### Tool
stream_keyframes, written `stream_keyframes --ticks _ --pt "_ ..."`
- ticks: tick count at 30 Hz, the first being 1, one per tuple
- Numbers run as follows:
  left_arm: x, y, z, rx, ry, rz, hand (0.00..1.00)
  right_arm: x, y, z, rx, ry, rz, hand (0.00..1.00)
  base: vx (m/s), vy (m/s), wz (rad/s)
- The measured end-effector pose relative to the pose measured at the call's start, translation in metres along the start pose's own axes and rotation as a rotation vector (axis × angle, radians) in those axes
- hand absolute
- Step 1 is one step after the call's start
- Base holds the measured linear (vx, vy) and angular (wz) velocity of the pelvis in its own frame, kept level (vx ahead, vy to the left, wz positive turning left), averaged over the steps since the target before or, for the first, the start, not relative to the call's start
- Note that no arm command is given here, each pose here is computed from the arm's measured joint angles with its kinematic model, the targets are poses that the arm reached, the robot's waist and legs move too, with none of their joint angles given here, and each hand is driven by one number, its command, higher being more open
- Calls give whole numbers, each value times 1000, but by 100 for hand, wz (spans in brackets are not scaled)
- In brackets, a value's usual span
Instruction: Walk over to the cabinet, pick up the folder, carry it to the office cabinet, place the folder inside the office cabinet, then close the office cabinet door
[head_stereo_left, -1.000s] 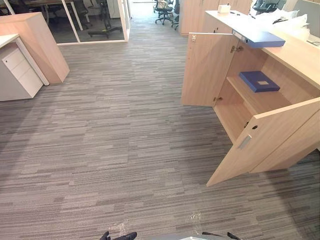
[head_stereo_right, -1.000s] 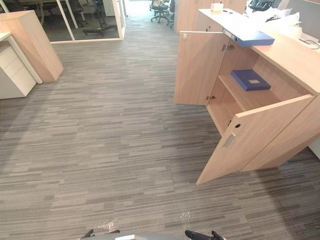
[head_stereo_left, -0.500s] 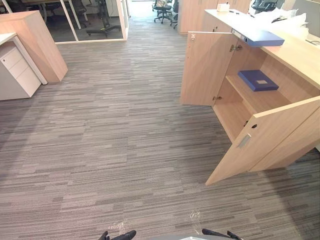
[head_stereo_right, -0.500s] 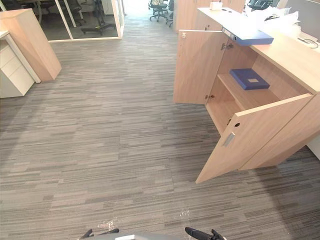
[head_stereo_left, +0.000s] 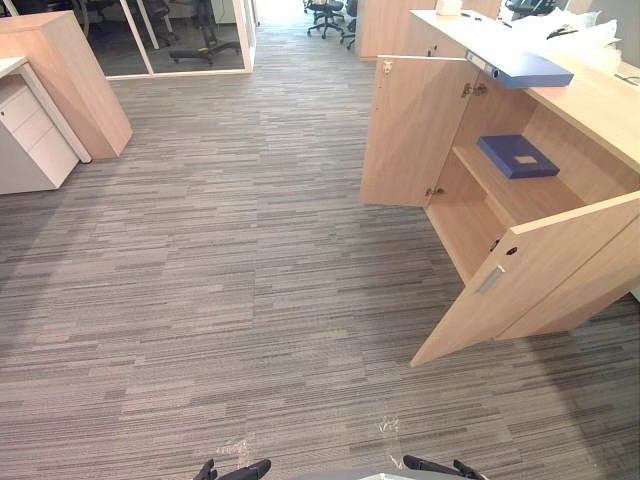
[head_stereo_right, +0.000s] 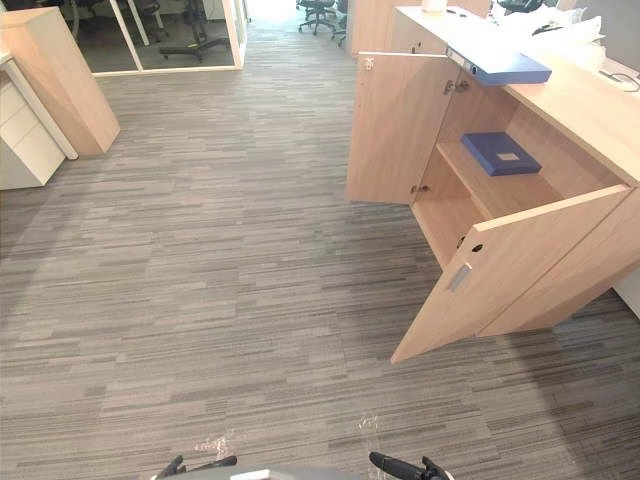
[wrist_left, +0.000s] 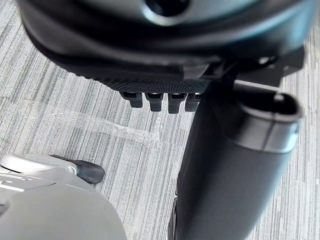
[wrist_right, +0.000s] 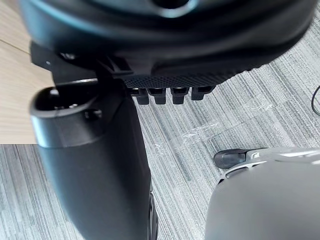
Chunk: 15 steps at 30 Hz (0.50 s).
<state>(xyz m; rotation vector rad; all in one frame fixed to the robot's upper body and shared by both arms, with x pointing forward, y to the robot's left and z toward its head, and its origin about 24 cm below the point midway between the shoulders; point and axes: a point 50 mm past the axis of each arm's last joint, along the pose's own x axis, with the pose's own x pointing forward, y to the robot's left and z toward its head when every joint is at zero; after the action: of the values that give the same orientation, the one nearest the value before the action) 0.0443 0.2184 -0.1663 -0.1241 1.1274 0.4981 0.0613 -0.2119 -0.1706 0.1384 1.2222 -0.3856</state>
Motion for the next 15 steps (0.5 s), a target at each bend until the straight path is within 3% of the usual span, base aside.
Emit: stream_keyframes --ticks 4,12,15 --pt "0 3 1 -28 -1 25 100 0 3 -1 33 2 1 100 0 0 0" --pt "-2 6 4 -367 -32 120 100 1 9 14 60 -59 14 100 -48 -8 -14" --pt "-3 6 4 -385 -40 124 100 0 15 19 67 -79 29 100 134 12 -7"
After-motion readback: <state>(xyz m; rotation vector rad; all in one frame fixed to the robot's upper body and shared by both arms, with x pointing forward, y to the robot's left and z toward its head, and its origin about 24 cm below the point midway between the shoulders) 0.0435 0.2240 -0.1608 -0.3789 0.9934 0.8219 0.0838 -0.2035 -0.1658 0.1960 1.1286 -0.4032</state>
